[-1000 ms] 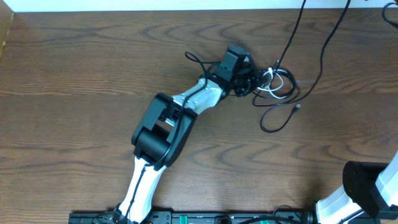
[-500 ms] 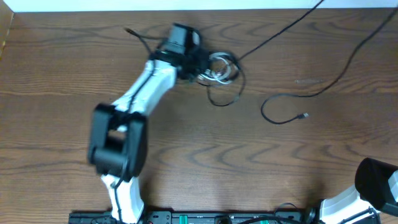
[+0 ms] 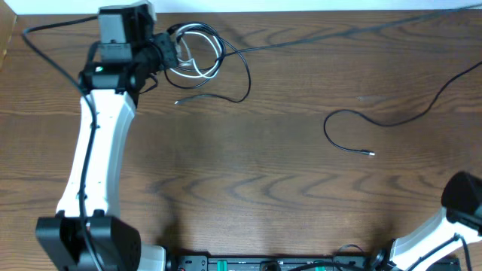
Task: Untangle cables
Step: 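Pull the bundle back toward the left with the left gripper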
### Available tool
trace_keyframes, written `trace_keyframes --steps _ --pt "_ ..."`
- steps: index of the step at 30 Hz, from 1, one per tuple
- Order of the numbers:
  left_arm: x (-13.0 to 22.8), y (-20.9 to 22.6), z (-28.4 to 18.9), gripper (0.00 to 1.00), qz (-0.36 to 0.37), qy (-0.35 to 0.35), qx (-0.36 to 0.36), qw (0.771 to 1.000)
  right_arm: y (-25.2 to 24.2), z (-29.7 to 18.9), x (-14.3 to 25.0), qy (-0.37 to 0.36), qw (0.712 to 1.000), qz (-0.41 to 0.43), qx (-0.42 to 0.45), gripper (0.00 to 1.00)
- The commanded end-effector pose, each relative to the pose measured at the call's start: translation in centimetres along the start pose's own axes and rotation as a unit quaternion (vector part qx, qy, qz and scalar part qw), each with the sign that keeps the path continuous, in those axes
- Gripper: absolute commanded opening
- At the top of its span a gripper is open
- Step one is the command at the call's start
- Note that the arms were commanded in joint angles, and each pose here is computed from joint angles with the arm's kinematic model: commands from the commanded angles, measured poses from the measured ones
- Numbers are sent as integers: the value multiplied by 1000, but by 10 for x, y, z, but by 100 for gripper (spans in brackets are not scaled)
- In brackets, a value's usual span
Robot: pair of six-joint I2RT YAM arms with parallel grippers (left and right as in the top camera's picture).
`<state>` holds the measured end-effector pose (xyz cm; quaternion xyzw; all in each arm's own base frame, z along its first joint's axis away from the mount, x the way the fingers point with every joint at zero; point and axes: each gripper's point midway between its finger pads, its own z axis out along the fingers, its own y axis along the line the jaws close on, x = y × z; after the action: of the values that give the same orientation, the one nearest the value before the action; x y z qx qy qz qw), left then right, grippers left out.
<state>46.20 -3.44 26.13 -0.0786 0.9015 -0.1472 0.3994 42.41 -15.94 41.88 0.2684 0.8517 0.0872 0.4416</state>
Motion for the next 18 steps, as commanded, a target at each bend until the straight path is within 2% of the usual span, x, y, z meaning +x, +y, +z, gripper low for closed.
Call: trace_keyframes --steps 1,6,9,11,12,14,16,18 --pt "-13 -1 -19 7 28 -24 -2 999 -34 35 14 46 998 -6 53 1" --pt "-15 -3 -26 7 30 -30 0 999 -60 80 59 153 985 -16 72 1" --pt "-13 -13 -29 7 31 -26 27 999 -67 97 84 208 975 -42 68 10" --pt "-11 -24 -31 7 35 -21 59 997 -63 104 95 234 969 -69 46 29" --pt "-9 -30 -31 8 36 -17 74 996 -59 107 100 244 966 -83 29 43" --pt "-5 -44 -33 7 37 -6 113 993 -44 110 109 258 958 -121 -18 63" --pt "-1 -57 -36 7 40 3 150 988 -26 110 115 262 950 -154 -66 75" --pt "3 -68 -39 7 42 11 175 984 -7 110 119 260 942 -183 -107 80"
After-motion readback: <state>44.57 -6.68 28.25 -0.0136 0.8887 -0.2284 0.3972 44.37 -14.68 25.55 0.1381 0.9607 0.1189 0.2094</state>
